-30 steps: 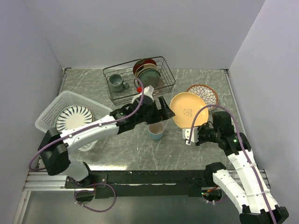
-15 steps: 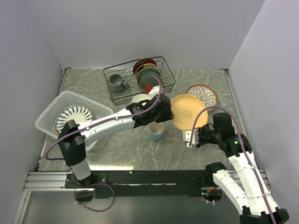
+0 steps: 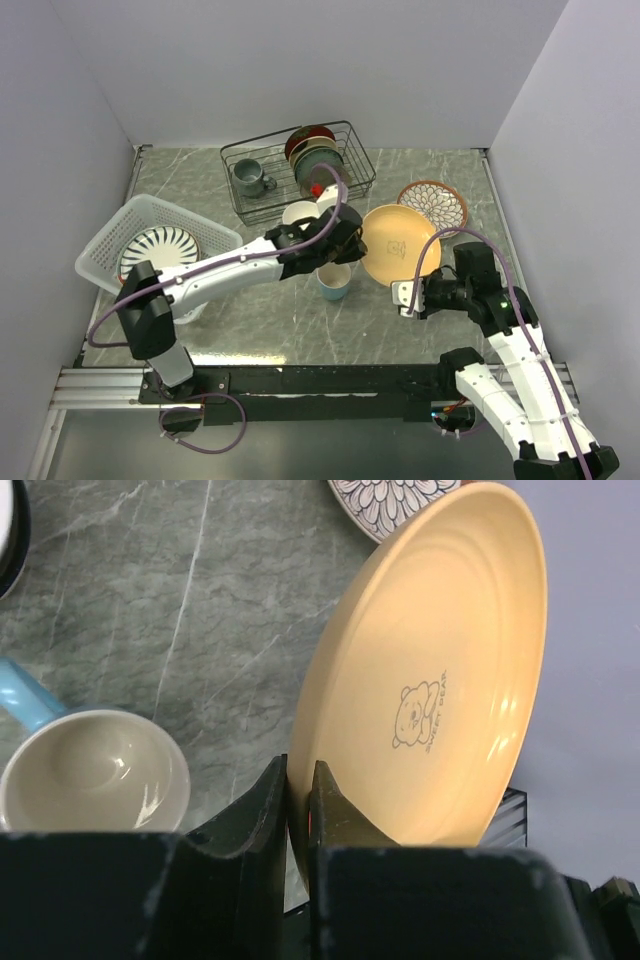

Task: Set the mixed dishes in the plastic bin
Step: Pick up the plate at the center of the board.

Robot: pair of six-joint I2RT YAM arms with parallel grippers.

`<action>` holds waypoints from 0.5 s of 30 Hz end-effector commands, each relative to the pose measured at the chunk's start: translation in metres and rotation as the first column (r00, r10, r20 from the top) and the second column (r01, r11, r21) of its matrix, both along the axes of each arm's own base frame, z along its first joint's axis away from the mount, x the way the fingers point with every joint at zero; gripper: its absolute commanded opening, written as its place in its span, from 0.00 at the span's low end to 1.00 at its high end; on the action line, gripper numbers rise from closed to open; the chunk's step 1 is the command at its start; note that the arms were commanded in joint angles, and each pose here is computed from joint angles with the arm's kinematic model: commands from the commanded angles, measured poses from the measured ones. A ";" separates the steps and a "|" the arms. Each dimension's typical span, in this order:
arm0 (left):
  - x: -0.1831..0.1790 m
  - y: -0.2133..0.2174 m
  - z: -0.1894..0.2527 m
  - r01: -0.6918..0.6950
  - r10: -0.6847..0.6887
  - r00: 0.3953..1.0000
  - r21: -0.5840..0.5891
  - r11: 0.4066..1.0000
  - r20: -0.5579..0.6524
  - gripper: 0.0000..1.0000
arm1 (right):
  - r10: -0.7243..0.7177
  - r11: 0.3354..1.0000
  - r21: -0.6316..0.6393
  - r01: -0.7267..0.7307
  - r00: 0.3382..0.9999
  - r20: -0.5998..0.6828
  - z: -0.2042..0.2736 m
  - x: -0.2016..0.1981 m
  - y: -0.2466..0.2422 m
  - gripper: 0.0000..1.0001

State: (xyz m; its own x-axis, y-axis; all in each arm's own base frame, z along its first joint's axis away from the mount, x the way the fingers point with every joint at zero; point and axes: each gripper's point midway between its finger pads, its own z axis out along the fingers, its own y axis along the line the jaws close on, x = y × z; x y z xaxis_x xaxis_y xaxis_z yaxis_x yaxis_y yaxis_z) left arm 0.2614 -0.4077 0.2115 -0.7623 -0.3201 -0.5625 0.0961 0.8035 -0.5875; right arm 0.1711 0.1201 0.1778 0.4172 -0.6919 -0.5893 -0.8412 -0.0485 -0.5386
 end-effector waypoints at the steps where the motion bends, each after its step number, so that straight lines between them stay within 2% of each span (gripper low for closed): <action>1: -0.003 0.012 0.044 0.058 -0.045 0.988 -0.084 0.995 0.149 0.01 | 0.079 0.993 0.087 -0.084 0.995 0.052 0.021 -0.005 0.018 0.25; 2: -0.004 0.014 0.047 0.063 -0.047 0.986 -0.097 0.993 0.163 0.01 | 0.081 0.992 0.091 -0.085 0.995 0.051 0.022 -0.005 0.018 0.38; 4: -0.005 0.023 0.056 0.070 -0.044 0.980 -0.128 0.989 0.195 0.01 | 0.090 0.990 0.109 -0.094 0.995 0.046 0.025 -0.009 0.021 0.50; 5: -0.005 0.027 0.059 0.069 -0.040 0.978 -0.138 0.988 0.203 0.01 | 0.095 0.988 0.116 -0.099 0.995 0.042 0.027 -0.012 0.021 0.59; 8: -0.004 0.042 0.066 0.060 -0.021 0.974 -0.168 0.984 0.225 0.01 | 0.098 0.982 0.161 -0.103 0.994 0.038 0.039 -0.016 0.026 0.76; 15: -0.002 0.080 0.079 0.035 0.021 0.963 -0.201 0.979 0.268 0.01 | 0.004 0.959 0.285 -0.003 1.000 -0.003 0.081 -0.015 0.030 0.88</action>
